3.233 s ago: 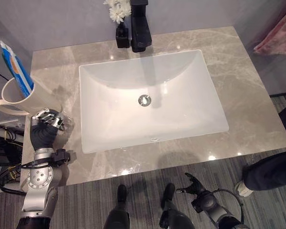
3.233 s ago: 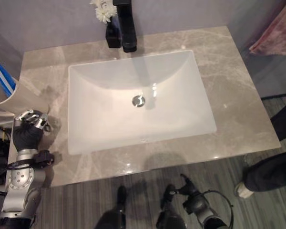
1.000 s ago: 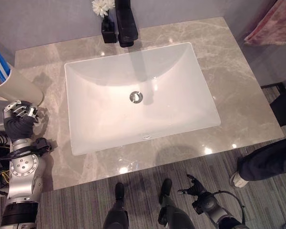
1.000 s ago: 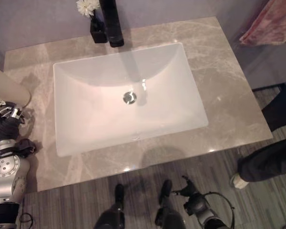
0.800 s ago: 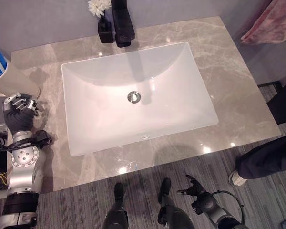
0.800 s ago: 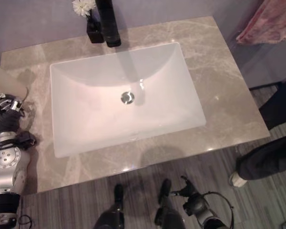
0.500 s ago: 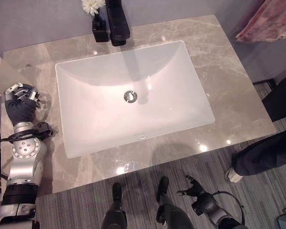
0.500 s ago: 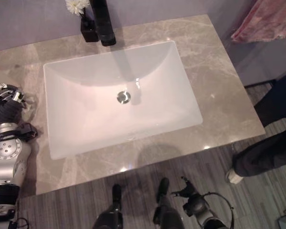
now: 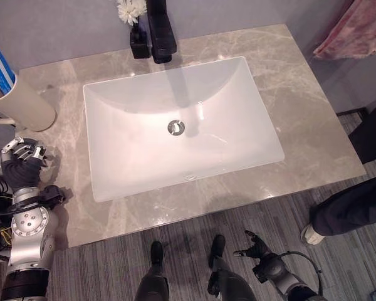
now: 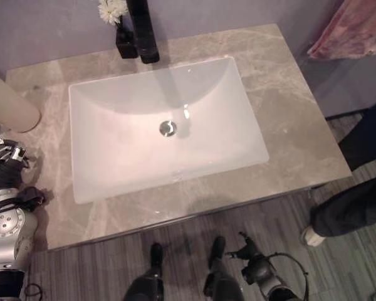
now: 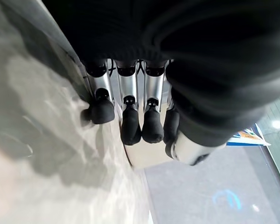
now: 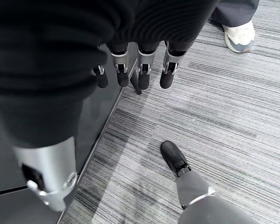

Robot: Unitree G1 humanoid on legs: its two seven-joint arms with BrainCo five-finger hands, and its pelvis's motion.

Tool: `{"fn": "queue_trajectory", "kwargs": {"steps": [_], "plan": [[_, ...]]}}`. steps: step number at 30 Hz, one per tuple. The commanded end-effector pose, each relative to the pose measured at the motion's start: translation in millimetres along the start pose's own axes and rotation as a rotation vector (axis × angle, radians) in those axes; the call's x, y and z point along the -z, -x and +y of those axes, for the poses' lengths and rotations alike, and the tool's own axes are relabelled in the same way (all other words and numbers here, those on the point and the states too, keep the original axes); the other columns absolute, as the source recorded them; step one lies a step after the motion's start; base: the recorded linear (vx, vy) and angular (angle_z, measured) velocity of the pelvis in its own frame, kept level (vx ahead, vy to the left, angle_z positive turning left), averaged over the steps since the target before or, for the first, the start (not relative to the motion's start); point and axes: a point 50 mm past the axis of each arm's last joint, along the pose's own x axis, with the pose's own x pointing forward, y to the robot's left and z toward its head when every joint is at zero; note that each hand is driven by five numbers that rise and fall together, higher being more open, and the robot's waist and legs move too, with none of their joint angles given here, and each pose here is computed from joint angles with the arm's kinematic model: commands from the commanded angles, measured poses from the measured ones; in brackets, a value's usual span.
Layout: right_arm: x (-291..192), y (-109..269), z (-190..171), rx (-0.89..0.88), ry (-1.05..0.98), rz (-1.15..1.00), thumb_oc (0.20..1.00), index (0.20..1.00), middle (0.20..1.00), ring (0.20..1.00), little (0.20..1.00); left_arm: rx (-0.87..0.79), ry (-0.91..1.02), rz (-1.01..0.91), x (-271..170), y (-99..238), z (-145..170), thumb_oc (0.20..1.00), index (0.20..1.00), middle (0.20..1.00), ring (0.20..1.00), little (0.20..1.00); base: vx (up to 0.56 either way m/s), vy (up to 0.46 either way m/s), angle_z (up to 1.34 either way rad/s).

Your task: Put brush and paste in cup on sink, flatten towel.

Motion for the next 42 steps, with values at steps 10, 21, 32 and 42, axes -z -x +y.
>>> {"fn": "queue_trajectory", "kwargs": {"steps": [10,21,32,42], "plan": [[0,1,-2,-0.003,0.036,-0.012,1.000,1.000,1.000,1.000,1.000,-0.092,0.013,-0.049,-18,-42,11,0.200,0.200,0.200,0.200,0.200,0.00,0.000,0.00],[1,2,1,-0.012,0.034,-0.013,1.000,1.000,1.000,1.000,1.000,-0.143,-0.049,-0.053,-21,-50,23,0.200,0.200,0.200,0.200,0.200,0.01,0.001,-0.05],[-1,2,1,-0.014,0.033,-0.021,1.000,1.000,1.000,1.000,1.000,-0.149,-0.053,-0.066,-23,-48,23,0.200,0.200,0.200,0.200,0.200,0.00,0.000,0.00],[0,2,0,-0.012,0.038,-0.020,1.000,1.000,1.000,1.000,1.000,-0.225,-0.081,-0.073,-25,-47,41,0.200,0.200,0.200,0.200,0.200,0.00,0.000,0.00]]}}
